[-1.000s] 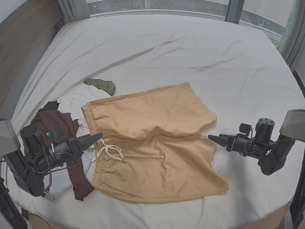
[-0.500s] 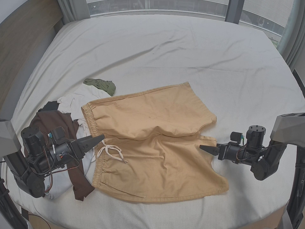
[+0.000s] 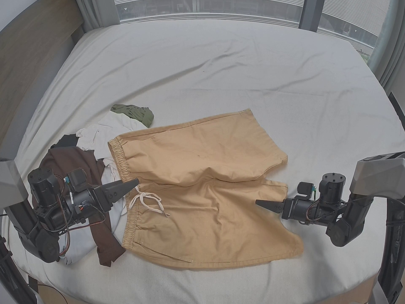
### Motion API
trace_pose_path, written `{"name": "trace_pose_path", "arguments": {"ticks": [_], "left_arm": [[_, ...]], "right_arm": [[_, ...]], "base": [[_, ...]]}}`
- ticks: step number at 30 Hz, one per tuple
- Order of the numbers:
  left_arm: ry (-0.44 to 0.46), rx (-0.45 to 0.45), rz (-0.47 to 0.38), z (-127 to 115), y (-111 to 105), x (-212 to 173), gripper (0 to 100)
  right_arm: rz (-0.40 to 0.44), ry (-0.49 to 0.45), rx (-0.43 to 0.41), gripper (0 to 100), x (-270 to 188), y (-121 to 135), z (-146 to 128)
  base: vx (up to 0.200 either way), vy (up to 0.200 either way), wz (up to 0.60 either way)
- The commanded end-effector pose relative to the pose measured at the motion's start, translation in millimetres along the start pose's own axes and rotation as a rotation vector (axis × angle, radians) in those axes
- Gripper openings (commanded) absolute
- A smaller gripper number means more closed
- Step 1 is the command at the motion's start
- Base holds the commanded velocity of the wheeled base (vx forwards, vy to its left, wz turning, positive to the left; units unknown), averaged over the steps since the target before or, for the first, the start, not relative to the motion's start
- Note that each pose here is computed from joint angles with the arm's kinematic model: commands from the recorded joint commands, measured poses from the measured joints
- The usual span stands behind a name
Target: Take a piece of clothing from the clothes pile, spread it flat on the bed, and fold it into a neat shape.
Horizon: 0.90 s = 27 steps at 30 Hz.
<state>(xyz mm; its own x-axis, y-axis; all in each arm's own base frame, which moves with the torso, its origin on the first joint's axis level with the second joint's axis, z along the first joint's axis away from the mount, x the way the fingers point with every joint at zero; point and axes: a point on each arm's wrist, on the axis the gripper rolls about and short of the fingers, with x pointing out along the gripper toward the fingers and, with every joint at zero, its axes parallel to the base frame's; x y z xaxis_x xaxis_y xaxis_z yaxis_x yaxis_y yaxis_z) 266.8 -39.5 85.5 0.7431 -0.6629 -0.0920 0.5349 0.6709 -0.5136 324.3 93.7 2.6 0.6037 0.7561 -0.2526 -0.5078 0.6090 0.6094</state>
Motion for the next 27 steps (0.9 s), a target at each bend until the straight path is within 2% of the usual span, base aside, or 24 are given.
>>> {"name": "trace_pose_path", "arguments": {"ticks": [1, 6, 27], "left_arm": [[-0.002, 0.001, -0.001, 1, 0, 0, 100], [-0.003, 0.002, -0.002, 1, 0, 1, 100], [-0.006, 0.003, -0.003, 1, 0, 1, 100]], "right_arm": [[0.044, -0.017, 0.049, 100, -7, 4, 1], [0.064, -0.051, 0.059, 100, -20, 16, 13], [0.004, -0.194, 0.025, 100, -55, 6, 50]], "base": [[0.0, 0.0, 0.0], [0.0, 0.0, 0.0], [0.0, 0.0, 0.0]]}}
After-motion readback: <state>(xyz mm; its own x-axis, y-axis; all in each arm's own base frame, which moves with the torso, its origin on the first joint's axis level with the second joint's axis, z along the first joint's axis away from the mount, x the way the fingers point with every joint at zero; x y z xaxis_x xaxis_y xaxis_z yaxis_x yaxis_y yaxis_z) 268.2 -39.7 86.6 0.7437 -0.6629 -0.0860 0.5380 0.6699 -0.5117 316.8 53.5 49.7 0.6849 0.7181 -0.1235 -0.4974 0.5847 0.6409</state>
